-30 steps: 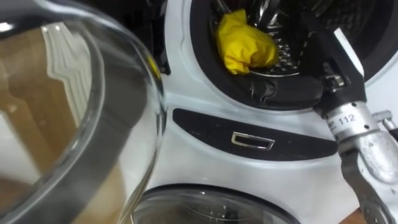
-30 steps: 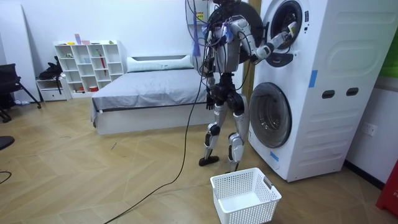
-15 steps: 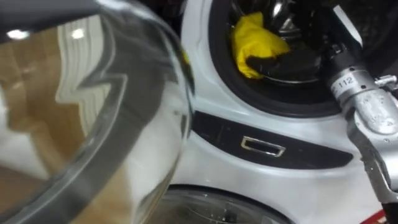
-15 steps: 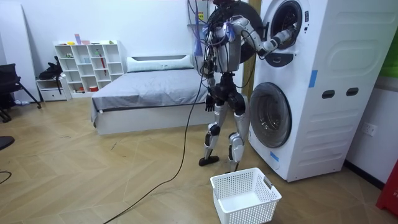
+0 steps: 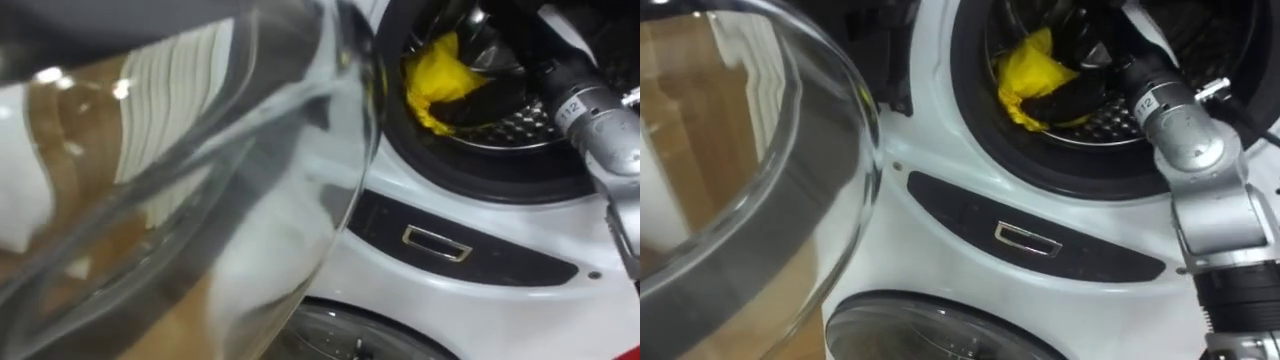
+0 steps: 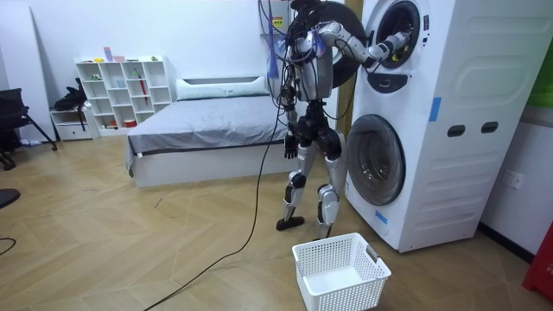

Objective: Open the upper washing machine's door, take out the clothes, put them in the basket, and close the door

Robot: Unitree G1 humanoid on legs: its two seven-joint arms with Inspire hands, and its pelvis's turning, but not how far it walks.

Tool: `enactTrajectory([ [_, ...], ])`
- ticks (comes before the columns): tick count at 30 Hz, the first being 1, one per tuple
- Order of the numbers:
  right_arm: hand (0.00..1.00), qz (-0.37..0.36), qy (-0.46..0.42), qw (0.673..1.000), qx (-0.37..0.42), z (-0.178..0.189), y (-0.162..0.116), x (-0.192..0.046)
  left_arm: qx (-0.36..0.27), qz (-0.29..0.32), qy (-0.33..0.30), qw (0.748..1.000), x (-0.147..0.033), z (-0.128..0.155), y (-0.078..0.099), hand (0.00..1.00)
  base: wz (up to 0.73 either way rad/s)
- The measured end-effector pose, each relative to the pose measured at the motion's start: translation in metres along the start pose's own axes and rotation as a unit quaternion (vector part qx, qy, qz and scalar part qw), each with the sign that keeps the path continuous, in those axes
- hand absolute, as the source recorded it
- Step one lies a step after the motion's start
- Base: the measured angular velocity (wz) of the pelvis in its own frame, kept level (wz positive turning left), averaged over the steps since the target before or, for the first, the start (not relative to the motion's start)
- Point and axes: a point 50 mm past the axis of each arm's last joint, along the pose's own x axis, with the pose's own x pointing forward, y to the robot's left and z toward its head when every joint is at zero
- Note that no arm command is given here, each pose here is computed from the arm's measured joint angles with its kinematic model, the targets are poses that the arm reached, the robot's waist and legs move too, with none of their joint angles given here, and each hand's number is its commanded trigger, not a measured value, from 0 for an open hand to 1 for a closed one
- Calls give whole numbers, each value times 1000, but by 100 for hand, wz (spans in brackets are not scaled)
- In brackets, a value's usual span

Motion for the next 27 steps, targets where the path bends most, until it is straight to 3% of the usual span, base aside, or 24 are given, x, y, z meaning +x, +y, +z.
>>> enactTrajectory([
  [2,0,29,17,998,-49,-3,2,0,-2,0,-3,1000,1,4,4,0,0],
  [8,0,121,66,988,-71,-14,9,-2,2,16,-2,1000,4,11,19,0,10],
  [9,14,141,75,985,-68,-18,11,-3,3,23,-2,1000,4,12,25,0,5],
  [10,61,149,82,983,-66,-20,12,-3,5,26,-2,1000,5,12,27,0,0],
  [11,90,163,92,980,-64,-23,13,-4,6,29,-2,1000,5,13,30,0,0],
  [12,100,171,102,978,-63,-27,13,-4,7,31,-5,999,5,16,32,0,0],
  [27,100,159,139,976,-56,-38,6,-9,28,36,4,999,5,22,33,0,0],
])
